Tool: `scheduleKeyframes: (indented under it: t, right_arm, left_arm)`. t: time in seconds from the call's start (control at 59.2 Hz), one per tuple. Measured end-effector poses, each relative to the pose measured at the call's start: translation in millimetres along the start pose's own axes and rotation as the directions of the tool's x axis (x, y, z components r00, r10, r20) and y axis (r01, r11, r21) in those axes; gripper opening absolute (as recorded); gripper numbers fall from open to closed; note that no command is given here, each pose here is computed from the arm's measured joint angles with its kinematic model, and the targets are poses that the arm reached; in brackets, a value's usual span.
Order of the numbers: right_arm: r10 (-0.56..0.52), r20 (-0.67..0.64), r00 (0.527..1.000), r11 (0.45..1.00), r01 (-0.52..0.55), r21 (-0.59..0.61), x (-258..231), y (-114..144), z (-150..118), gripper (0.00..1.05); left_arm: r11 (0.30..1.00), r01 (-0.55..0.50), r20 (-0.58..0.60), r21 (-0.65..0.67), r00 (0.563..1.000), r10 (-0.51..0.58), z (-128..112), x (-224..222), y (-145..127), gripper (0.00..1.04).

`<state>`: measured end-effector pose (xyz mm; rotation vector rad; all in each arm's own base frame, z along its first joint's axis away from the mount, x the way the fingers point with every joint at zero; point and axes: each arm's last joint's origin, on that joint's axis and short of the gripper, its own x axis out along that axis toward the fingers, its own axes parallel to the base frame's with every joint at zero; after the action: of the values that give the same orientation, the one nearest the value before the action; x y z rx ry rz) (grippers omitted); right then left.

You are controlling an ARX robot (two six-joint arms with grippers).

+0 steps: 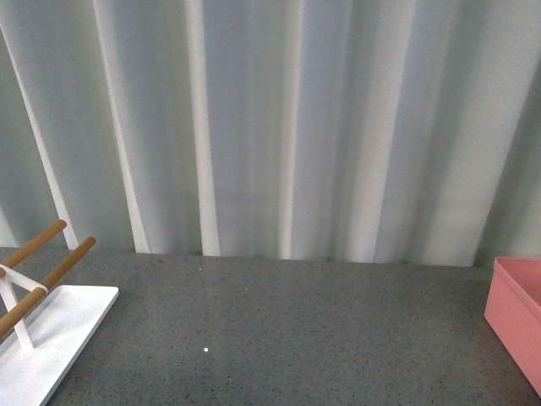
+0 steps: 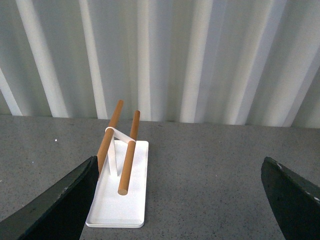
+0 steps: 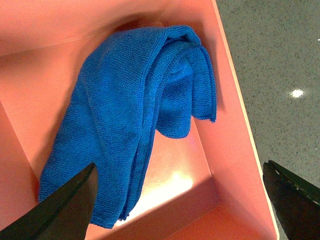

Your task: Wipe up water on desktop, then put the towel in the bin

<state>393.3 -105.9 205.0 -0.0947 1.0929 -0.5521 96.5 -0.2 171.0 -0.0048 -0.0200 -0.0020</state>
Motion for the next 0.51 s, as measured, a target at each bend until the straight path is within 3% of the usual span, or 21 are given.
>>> scheduleKeyframes:
  t: [0.186,0.236,0.27,0.304,0.321,0.355,0.371,0.405,0.422,0.456,0.507]
  right_arm:
    - [0.000,-0.001,1.000,1.000,0.000,0.000,0.1,0.0,-0.1,0.98]
    - [0.107,0.121,0.987,0.992,-0.113,0.046,5.3,0.3,-2.4,0.92]
    - [0.253,0.238,0.938,0.962,-0.271,0.044,7.0,4.1,-7.2,0.87]
    - [0.383,0.367,0.847,0.911,-0.413,0.002,8.2,9.2,-20.7,0.80]
    - [0.402,0.397,0.825,0.901,-0.434,-0.011,8.2,10.4,-24.8,0.78]
    - [0.459,0.502,0.733,0.866,-0.496,-0.067,6.3,15.8,-41.8,0.71]
    - [0.461,0.529,0.713,0.862,-0.500,-0.078,5.3,16.8,-45.7,0.70]
    - [0.469,0.630,0.619,0.849,-0.512,-0.128,-0.6,20.7,-60.1,0.62]
    - [0.464,0.654,0.597,0.849,-0.510,-0.137,-2.8,21.4,-63.0,0.61]
    - [0.427,0.758,0.492,0.857,-0.489,-0.165,-14.8,21.9,-72.5,0.54]
    - [0.397,0.831,0.390,0.861,-0.472,-0.190,-31.8,20.0,-81.7,0.45]
  left_arm:
    - [1.000,0.000,0.000,0.000,1.000,0.000,0.0,0.0,0.0,0.98]
    - [1.000,0.000,0.000,0.000,1.000,0.000,0.0,0.0,0.0,0.98]
    - [1.000,0.000,0.000,0.000,1.000,0.000,0.0,0.0,0.0,0.98]
    - [1.000,-0.004,0.000,0.000,1.000,0.004,0.0,0.0,0.1,0.98]
    - [1.000,-0.003,0.000,0.000,1.000,0.003,0.0,0.0,0.1,0.98]
    - [1.000,-0.001,0.000,0.000,1.000,0.001,0.0,0.0,0.0,0.98]
    - [1.000,0.000,0.000,0.000,1.000,0.000,0.0,0.0,0.0,0.98]
    - [1.000,0.000,0.000,0.000,1.000,0.000,0.0,0.0,0.0,0.98]
    - [1.000,0.000,0.000,0.000,1.000,0.000,0.0,0.0,0.0,0.98]
    - [1.000,0.000,0.000,0.000,1.000,0.000,0.0,0.0,0.0,0.98]
    - [1.000,0.000,0.000,0.000,1.000,0.000,0.0,0.0,0.0,0.98]
